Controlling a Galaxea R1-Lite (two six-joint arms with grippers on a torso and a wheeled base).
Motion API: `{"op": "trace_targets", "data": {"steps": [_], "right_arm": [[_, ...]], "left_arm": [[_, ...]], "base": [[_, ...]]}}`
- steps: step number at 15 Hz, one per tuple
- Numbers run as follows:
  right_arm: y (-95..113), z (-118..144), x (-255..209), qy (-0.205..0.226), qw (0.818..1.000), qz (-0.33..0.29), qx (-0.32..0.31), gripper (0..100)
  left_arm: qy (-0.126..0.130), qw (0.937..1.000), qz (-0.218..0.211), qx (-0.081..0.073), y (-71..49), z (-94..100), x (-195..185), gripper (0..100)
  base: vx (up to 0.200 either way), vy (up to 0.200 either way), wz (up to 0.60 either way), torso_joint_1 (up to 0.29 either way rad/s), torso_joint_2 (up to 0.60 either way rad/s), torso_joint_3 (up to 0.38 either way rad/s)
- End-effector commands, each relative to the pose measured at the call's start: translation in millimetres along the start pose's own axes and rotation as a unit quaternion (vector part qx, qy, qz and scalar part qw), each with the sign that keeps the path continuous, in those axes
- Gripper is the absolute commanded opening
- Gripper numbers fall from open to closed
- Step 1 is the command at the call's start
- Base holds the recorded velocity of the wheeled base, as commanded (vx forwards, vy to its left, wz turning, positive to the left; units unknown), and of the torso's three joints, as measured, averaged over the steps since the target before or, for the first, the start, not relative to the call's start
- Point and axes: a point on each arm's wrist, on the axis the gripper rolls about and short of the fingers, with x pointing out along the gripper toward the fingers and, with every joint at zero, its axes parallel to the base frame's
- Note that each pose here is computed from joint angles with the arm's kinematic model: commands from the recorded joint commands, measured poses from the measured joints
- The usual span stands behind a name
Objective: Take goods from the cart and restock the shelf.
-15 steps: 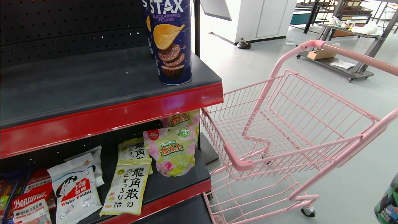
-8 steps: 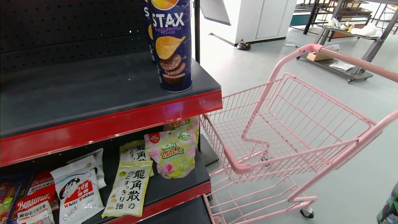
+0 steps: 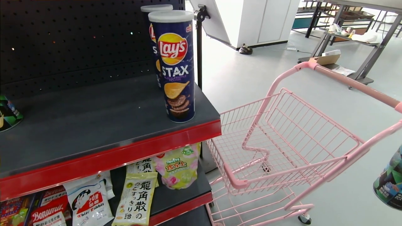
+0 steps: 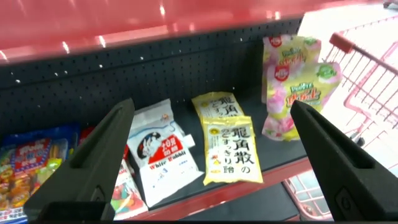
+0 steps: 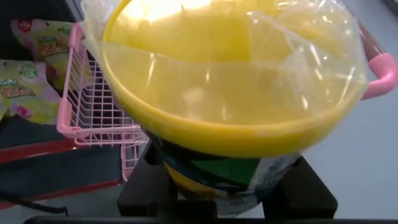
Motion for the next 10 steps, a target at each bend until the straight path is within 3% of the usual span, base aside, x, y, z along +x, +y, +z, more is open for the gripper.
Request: {"op": "trace_targets", "data": {"steps": [1,10], "right_arm": [[-2.6,4.6,13.7,0.016,1.000,0.012,-0.002,0],[-1.7,5.5,21.6,0.023,0.999,0.028,-0.013,0]], "left_arm": [[0.000,1.0000,0.000,0.000,0.0,0.1,0.1,100],[0.000,1.0000,0.000,0.000,0.0,0.1,0.1,100]], "base": [[0.000,0.000,0.00,0.159,-0.53,-0.383],[0.000,0.000,0.00,0.197,-0.56,-0.365]]}}
